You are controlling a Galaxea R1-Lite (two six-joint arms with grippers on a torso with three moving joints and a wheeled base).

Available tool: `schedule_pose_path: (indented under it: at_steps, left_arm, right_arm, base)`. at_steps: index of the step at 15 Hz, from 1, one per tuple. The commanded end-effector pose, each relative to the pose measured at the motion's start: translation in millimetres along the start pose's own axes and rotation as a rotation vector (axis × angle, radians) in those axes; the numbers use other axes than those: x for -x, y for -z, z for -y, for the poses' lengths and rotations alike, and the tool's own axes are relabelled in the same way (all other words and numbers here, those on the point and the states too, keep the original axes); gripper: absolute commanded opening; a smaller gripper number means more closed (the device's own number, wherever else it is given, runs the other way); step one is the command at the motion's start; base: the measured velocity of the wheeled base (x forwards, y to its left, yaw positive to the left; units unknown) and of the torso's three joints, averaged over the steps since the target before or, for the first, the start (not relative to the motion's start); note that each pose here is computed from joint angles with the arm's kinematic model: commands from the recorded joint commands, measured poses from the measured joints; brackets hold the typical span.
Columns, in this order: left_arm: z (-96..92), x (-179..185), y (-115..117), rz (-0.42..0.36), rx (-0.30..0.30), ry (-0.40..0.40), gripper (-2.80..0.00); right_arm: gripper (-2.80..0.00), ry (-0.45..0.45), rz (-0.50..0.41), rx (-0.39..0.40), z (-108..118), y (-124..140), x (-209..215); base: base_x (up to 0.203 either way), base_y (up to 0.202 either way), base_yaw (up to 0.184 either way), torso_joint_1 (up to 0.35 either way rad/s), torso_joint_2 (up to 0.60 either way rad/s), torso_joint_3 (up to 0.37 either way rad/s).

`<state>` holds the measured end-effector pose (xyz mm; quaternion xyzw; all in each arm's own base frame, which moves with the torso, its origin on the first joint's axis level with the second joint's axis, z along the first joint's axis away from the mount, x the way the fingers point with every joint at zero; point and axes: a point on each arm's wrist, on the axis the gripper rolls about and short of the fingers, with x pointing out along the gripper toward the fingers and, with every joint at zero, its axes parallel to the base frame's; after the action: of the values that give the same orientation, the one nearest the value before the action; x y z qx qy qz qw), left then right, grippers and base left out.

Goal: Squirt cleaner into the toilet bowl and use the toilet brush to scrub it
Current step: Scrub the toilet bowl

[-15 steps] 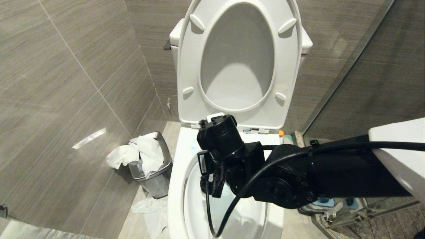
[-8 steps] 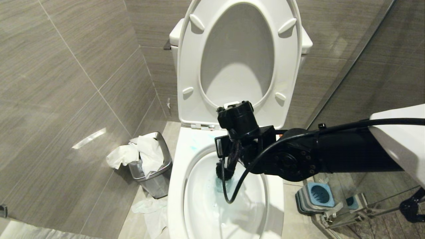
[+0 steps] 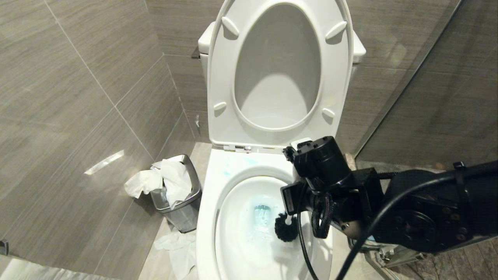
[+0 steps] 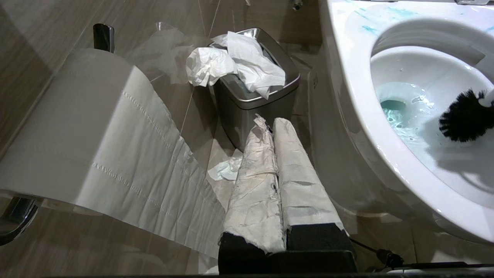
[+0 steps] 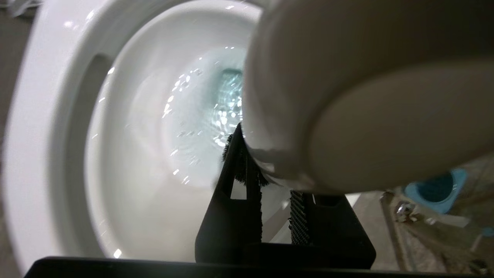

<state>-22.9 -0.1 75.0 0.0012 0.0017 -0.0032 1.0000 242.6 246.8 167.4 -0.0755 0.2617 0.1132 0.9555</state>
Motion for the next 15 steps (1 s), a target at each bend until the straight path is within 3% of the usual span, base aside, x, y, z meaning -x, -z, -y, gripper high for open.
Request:
schedule_pose_path:
  at_steps: [1, 5, 10, 12, 15]
  left_arm:
    - [0.0, -0.2, 0.4, -0.003, -0.001, 0.0, -2.8]
    - [0.0, -0.2, 0.4, -0.003, -0.001, 0.0, -2.8]
    - [0.0, -0.2, 0.4, -0.003, -0.001, 0.0, -2.8]
    - [0.0, -0.2, 0.4, -0.003, 0.0, 0.0, -2.8]
    - [0.0, -0.2, 0.4, -0.003, 0.0, 0.0, -2.8]
  right_arm:
    - [-2.8, -0.067, 0.019, -0.013, -10.7, 6.0, 28.8]
    - [-2.8, -0.158, 0.018, -0.003, -48.8, 13.2, 37.2]
    - [-2.8, -0.167, 0.087, -0.051, -82.9, -16.9, 4.7]
    - [-2.8, -0.136, 0.105, -0.053, -82.1, -27.2, -16.8]
    - [-2.8, -0.069, 0.143, -0.068, -63.9, -48.6, -47.2]
  base:
    - [0.0, 0.0, 0.0, 0.0, 0.0, 0.0]
    - [0.0, 0.0, 0.0, 0.0, 0.0, 0.0]
    - [0.0, 0.0, 0.0, 0.0, 0.0, 0.0]
    - [0.0, 0.0, 0.0, 0.0, 0.0, 0.0]
    - [0.0, 0.0, 0.0, 0.0, 0.0, 0.0]
